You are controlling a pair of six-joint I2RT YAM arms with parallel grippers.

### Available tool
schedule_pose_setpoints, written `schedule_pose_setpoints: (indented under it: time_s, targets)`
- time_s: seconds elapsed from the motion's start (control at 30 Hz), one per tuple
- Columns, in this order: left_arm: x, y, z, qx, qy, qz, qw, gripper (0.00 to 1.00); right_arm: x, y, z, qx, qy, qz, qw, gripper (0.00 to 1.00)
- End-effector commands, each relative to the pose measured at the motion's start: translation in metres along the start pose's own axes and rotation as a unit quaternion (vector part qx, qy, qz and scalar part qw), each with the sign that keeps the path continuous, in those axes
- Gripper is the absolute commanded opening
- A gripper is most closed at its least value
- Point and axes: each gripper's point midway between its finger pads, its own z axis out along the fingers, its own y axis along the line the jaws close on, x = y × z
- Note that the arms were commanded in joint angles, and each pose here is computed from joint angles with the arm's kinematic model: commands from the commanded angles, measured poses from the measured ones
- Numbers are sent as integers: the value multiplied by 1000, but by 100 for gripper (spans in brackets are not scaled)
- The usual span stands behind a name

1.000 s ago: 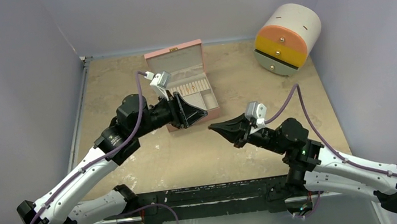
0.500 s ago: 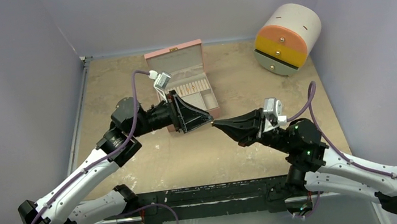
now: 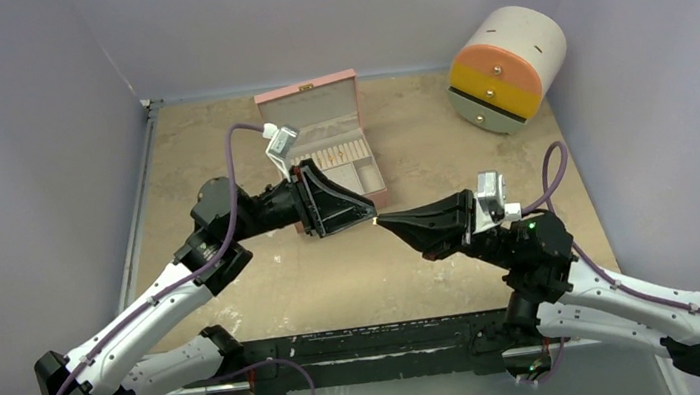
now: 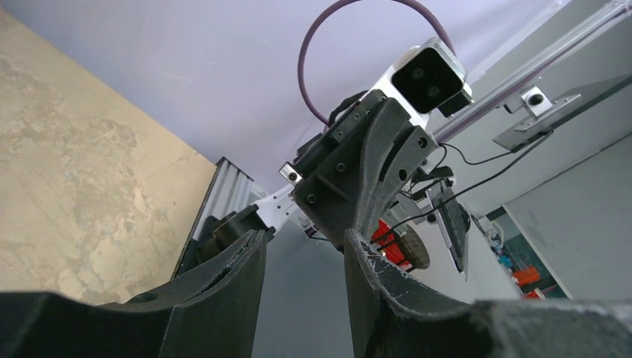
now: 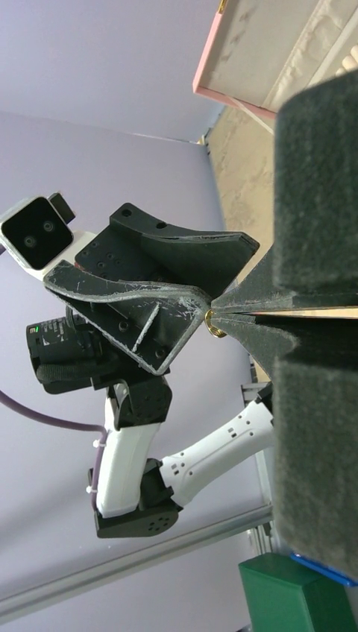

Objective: Organize the mixed jewelry

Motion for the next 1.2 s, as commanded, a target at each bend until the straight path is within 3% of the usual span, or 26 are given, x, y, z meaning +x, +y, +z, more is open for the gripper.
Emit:
schedule_pose_setpoints:
  time_s: [0.0, 0.4, 0.7, 1.17]
  targets:
    - [-7, -30, -4, 58, -9, 16, 998, 42, -29, 13, 4, -32, -46, -11, 998, 0]
    - [-7, -40, -4, 78, -1, 11, 997, 42, -28, 13, 5, -34, -44, -27, 998, 0]
    - [-1, -39, -4, 79, 17, 3, 997, 42, -33, 11, 8, -39, -51, -84, 994, 0]
    - [3, -33, -2, 68, 29, 0, 997, 35, -21, 8, 0, -40, -37, -123, 991, 0]
